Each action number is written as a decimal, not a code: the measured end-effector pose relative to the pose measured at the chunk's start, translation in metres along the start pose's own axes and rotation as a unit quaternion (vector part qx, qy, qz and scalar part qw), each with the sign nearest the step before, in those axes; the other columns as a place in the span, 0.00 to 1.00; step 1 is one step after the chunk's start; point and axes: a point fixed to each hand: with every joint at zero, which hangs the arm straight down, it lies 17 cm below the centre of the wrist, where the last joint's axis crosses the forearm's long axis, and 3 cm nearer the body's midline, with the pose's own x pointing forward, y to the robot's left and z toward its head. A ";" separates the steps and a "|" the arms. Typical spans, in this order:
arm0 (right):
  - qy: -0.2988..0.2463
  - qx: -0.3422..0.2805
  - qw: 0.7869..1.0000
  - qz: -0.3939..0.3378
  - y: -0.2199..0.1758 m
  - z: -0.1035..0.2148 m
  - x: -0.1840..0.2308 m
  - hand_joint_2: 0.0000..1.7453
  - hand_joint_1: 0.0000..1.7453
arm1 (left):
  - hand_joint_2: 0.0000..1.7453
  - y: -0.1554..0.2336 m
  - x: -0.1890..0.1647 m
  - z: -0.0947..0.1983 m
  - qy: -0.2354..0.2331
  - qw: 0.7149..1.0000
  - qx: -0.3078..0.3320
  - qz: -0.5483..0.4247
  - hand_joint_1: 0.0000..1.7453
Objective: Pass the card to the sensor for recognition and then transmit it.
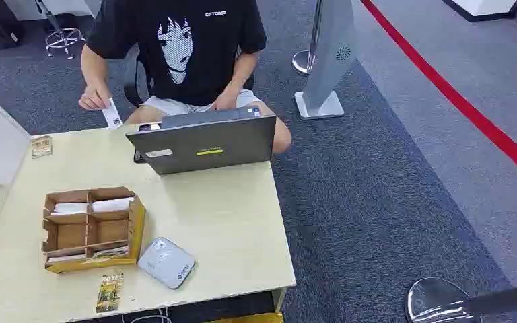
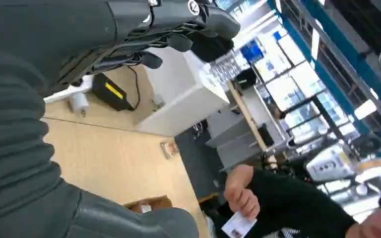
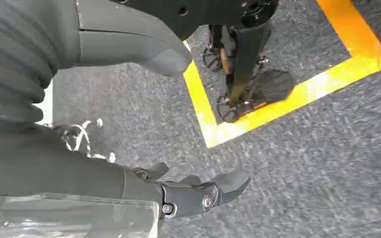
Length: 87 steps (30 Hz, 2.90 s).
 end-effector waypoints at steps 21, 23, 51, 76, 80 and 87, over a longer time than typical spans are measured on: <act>-0.004 0.011 0.999 0.041 -0.006 -0.011 0.008 1.00 0.00 | 1.00 -0.114 -0.004 -0.123 0.002 0.975 -0.164 -0.151 0.00; -0.005 0.013 0.999 0.042 -0.006 -0.011 0.009 1.00 0.00 | 1.00 -0.124 -0.007 -0.132 0.005 0.969 -0.175 -0.172 0.00; 0.001 0.033 0.997 0.072 -0.006 -0.017 0.007 1.00 0.00 | 1.00 -0.172 0.049 -0.203 -0.047 0.913 -0.137 -0.381 1.00; 0.015 0.022 0.999 0.018 0.002 -0.005 -0.002 1.00 0.00 | 1.00 -0.238 -0.008 0.036 0.012 0.932 -0.249 -0.262 1.00; 0.014 0.022 0.999 0.024 0.002 -0.005 -0.002 1.00 0.00 | 1.00 -0.244 -0.031 0.046 0.041 0.927 -0.264 -0.263 1.00; 0.011 0.023 0.999 0.026 0.003 -0.005 -0.001 1.00 0.00 | 1.00 -0.254 -0.063 0.061 0.068 0.909 -0.286 -0.296 1.00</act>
